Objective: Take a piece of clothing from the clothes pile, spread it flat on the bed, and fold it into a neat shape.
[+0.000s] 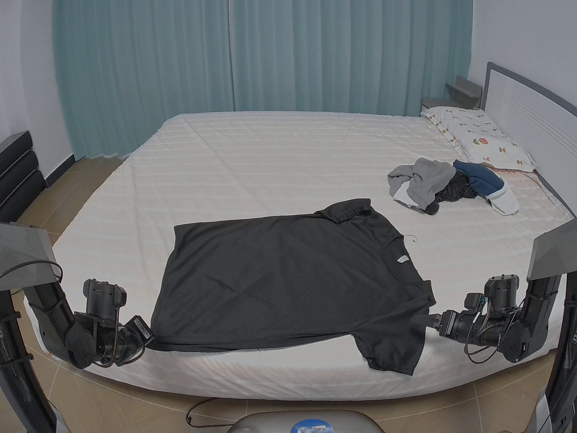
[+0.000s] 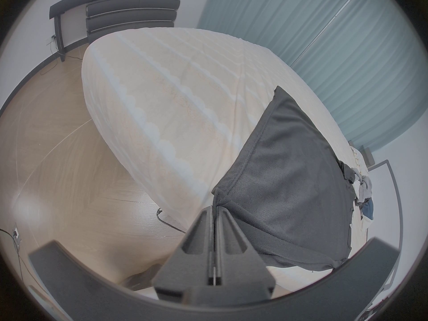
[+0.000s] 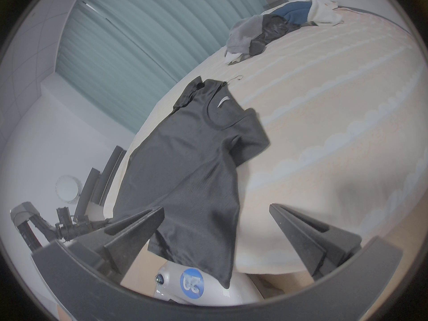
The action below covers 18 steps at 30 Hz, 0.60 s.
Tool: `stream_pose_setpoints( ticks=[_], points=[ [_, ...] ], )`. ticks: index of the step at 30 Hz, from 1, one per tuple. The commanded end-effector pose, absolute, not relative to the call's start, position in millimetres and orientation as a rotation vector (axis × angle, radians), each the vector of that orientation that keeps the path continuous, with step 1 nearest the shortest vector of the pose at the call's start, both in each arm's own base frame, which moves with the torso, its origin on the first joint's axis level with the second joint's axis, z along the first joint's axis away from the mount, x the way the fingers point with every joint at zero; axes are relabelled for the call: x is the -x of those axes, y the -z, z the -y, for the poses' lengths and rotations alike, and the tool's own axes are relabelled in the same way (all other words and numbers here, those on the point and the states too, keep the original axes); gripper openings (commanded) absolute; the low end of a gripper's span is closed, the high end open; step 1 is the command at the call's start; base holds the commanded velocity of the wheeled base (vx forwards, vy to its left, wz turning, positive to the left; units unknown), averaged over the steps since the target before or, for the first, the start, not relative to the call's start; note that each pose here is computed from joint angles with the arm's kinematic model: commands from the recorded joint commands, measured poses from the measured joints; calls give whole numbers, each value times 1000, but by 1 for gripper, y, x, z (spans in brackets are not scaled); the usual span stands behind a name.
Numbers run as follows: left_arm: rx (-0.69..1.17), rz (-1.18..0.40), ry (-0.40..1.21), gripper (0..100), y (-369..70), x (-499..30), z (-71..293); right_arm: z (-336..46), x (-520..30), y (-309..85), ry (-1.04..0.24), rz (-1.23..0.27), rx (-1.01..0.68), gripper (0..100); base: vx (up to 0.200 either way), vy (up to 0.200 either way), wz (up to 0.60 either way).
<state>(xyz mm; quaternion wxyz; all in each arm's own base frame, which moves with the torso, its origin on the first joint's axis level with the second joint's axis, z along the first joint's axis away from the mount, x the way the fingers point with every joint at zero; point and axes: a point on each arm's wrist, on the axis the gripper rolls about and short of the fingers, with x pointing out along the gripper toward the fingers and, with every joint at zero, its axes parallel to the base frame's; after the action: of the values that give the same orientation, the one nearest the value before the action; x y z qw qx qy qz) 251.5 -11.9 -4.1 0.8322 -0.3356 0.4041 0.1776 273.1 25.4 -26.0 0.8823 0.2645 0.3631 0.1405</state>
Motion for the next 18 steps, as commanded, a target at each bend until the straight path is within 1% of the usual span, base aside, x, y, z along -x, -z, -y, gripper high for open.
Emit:
stream_pose_setpoints(
  ticks=[1,8,15,16,18],
  points=[
    [711,-858,-377,0,5,-251,12,-36,-271,40,-322,-797,-539,100,0,0,0],
    [707,-867,-376,0,5,-250,13,-40,-277,40,-317,-772,-529,100,0,0,0],
    [707,-865,-373,0,5,-250,14,-40,-278,44,-312,-780,-531,100,0,0,0],
    [708,-864,-374,0,5,-250,13,-40,-278,44,-312,-780,-531,0,0,0,0],
    [708,-863,-374,0,5,-250,13,-39,-278,44,-311,-781,-531,0,0,0,0]
  ],
)
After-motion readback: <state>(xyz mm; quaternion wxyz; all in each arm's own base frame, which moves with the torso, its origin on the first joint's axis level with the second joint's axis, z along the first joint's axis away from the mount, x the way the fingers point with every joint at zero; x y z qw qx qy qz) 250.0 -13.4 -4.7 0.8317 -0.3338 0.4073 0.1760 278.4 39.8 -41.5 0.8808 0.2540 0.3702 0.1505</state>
